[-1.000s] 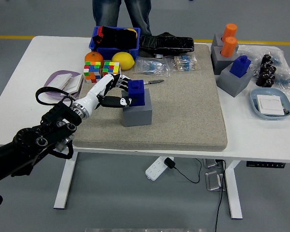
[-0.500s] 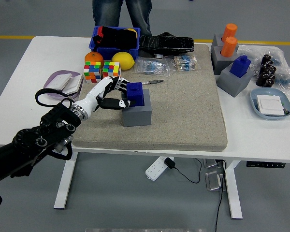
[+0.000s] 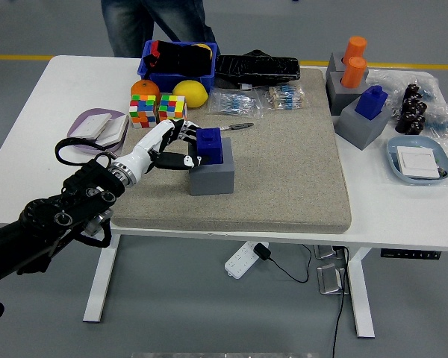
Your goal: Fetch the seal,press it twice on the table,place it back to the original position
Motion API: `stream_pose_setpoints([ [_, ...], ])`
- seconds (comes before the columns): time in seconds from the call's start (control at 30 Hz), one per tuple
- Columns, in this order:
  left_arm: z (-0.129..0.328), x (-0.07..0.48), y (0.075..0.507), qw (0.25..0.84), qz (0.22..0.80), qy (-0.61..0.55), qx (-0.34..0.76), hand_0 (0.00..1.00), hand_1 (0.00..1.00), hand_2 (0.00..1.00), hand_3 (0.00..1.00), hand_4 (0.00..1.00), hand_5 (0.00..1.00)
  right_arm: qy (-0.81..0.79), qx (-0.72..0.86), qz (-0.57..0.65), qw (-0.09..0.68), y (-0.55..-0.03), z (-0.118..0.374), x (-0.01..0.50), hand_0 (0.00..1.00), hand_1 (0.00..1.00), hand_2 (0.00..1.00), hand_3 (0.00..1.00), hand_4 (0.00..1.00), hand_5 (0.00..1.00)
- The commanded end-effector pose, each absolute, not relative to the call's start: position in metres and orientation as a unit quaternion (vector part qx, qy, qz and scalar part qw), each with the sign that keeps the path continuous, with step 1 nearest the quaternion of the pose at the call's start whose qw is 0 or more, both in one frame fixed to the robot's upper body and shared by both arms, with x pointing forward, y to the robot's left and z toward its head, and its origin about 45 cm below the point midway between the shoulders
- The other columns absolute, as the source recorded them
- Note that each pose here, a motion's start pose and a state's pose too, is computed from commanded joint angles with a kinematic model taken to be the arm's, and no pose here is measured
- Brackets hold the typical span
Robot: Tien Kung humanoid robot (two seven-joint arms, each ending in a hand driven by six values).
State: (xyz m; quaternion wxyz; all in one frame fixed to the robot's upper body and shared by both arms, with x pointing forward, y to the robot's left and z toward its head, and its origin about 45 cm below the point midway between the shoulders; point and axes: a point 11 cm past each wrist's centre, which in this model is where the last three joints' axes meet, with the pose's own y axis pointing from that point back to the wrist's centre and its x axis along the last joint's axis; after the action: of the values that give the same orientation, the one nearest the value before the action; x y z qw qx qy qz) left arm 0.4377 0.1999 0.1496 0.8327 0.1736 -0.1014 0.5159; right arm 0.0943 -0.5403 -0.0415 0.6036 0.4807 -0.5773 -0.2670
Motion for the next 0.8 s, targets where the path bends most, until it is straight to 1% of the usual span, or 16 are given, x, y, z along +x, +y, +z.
stream_pose_setpoints([
  [0.03,0.1491,0.4375,0.2001,0.833,0.516,-0.101,0.174,0.910,0.870,0.809,0.825,0.933,0.002,-0.577,0.481,-0.267,0.604,-0.5402,-0.0416,0.0941,0.782,0.664,0.670,0.679,0.817,0.582],
  [0.07,0.1486,0.4374,0.2005,0.832,0.516,-0.100,0.175,0.920,0.914,0.843,0.863,0.954,0.022,-0.577,0.481,-0.267,0.604,-0.5402,-0.0417,0.0940,0.782,0.664,0.670,0.679,0.817,0.582],
  [0.23,0.1472,0.4370,0.2008,0.833,0.515,-0.100,0.177,0.920,0.914,0.843,0.863,0.954,0.022,-0.576,0.481,-0.268,0.604,-0.5402,-0.0419,0.0930,0.782,0.664,0.670,0.679,0.817,0.582],
  [0.27,0.1473,0.4371,0.2010,0.833,0.515,-0.099,0.177,0.943,0.955,0.882,0.889,0.968,0.058,-0.576,0.480,-0.268,0.605,-0.5403,-0.0419,0.0929,0.782,0.664,0.670,0.679,0.818,0.582],
  [0.43,0.1474,0.4375,0.2021,0.833,0.515,-0.096,0.176,0.943,0.955,0.882,0.889,0.968,0.058,-0.576,0.480,-0.268,0.605,-0.5405,-0.0418,0.0928,0.782,0.664,0.670,0.679,0.818,0.582],
  [0.47,0.1467,0.4372,0.2023,0.834,0.514,-0.094,0.177,0.997,0.998,0.942,0.936,0.998,0.165,-0.576,0.480,-0.267,0.605,-0.5405,-0.0419,0.0927,0.782,0.665,0.670,0.679,0.818,0.582],
  [0.63,0.1434,0.4359,0.2035,0.837,0.509,-0.082,0.180,0.997,0.998,0.942,0.936,0.998,0.165,-0.574,0.481,-0.268,0.606,-0.5399,-0.0425,0.0914,0.782,0.665,0.670,0.679,0.818,0.582],
  [0.67,0.1429,0.4357,0.2036,0.838,0.509,-0.079,0.180,0.998,0.998,0.982,0.966,0.998,0.311,-0.574,0.481,-0.268,0.607,-0.5399,-0.0426,0.0910,0.783,0.664,0.670,0.679,0.818,0.582],
  [0.8,0.1423,0.4352,0.2034,0.839,0.508,-0.076,0.179,0.998,0.998,0.982,0.966,0.998,0.311,-0.573,0.480,-0.268,0.608,-0.5406,-0.0424,0.0899,0.783,0.664,0.670,0.679,0.818,0.582],
])
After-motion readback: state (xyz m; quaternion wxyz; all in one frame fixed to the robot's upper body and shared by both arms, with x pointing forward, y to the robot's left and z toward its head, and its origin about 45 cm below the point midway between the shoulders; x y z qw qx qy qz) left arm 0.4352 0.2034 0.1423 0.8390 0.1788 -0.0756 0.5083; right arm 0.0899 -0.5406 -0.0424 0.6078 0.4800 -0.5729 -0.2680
